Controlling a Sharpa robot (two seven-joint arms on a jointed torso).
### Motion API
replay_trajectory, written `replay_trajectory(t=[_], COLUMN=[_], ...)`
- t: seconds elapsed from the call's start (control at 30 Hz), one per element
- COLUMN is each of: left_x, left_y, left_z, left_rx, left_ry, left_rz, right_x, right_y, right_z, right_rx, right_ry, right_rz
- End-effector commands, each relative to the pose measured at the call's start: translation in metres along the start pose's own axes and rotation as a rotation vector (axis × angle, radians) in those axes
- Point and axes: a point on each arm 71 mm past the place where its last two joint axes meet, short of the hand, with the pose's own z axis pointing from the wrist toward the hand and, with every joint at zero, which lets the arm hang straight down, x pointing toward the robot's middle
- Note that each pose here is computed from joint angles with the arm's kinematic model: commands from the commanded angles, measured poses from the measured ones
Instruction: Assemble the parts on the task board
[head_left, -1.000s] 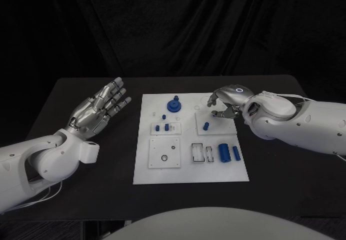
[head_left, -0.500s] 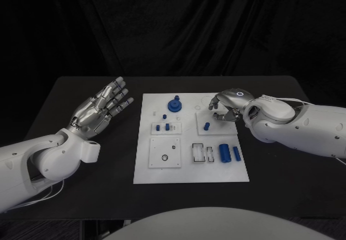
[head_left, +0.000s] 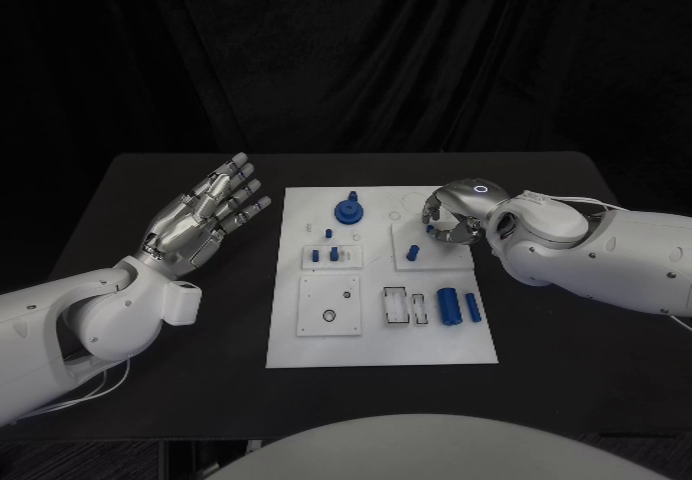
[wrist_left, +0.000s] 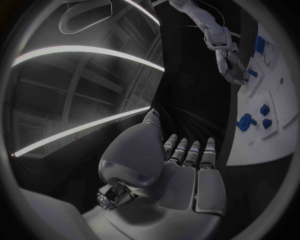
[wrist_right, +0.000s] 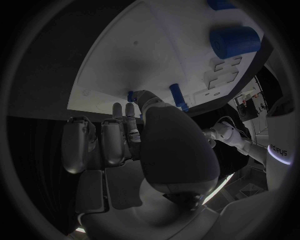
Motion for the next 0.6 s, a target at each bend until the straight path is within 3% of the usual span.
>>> replay_trajectory(t=[0.03,0.6], left_x=[0.0032,0.0026], left_y=[-0.0017,0.0010], left_z=[0.0013,0.0026], left_rx=[0.035,0.015], left_ry=[0.018,0.021], left_rz=[-0.022,-0.023], right_x=[0.0027,0.0078], right_y=[-0.0028,0.0004], right_z=[-0.0006,0.0007], right_rx=[0.029,0.016], right_ry=[0.018,0.017], right_rz=[-0.010,0.035])
